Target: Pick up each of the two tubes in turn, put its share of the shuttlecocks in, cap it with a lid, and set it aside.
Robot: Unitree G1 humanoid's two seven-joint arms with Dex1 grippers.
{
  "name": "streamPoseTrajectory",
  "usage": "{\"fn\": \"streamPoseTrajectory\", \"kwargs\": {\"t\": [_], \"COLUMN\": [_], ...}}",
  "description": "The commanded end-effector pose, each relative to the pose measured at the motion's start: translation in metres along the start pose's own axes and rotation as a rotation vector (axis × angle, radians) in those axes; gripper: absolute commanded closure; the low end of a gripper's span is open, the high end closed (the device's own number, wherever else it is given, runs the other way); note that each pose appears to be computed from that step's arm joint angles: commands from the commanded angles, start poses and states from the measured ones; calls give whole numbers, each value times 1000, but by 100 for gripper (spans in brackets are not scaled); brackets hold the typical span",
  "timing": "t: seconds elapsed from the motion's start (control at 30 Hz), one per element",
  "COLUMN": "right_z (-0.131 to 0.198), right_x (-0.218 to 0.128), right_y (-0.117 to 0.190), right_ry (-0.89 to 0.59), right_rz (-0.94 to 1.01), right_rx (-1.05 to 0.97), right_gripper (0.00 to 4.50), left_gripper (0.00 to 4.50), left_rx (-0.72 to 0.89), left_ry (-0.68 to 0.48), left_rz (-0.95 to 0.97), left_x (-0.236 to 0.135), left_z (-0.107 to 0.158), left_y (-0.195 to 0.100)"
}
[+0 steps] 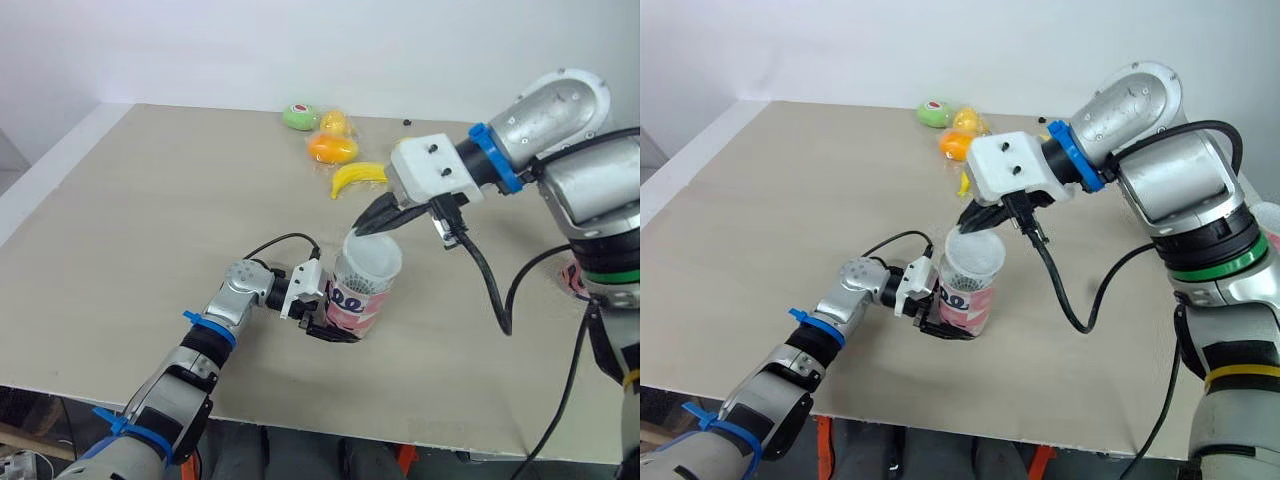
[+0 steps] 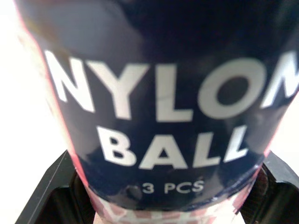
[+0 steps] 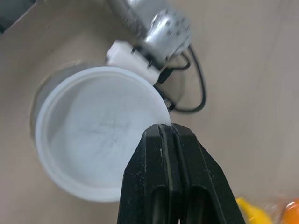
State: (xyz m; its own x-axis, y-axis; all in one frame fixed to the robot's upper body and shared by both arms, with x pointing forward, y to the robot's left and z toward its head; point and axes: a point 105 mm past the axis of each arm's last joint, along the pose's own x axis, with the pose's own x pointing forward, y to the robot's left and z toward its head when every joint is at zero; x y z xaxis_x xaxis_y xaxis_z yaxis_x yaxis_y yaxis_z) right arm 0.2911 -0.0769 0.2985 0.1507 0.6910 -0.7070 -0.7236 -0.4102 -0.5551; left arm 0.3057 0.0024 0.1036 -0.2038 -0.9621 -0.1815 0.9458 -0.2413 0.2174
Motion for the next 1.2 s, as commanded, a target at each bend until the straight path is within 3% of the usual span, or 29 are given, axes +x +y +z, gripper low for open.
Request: {"fn": "streamPoseTrajectory", "kwargs": {"t": [0.03,0.63,0.83,1.07,1.1,1.13,1.2], "right_z": [11,0,-24,-10,-9,-8,-8], "right_x": [-8,8,14,32,34,35,37], "right_y": [-1,16,31,33,34,35,35], "right_ry": [-2,21,162,50,34,24,14], "right_rz": [19,105,158,150,155,159,158], "right_rx": [-52,-34,-99,-123,-111,-103,-90], "right_gripper": [434,434,434,434,369,361,275], "left_gripper": [113,113,113,113,113,113,113], "left_rx": [-46,-48,-47,-46,-46,-45,-45], "left_ry": [56,58,61,62,61,60,61], "left_rz": [5,31,39,47,48,48,51], "left_x": [-4,-9,-10,-11,-11,-11,-11], "left_z": [-14,-13,-14,-13,-13,-13,-13], "left_y": [-2,0,0,1,1,1,1]}}
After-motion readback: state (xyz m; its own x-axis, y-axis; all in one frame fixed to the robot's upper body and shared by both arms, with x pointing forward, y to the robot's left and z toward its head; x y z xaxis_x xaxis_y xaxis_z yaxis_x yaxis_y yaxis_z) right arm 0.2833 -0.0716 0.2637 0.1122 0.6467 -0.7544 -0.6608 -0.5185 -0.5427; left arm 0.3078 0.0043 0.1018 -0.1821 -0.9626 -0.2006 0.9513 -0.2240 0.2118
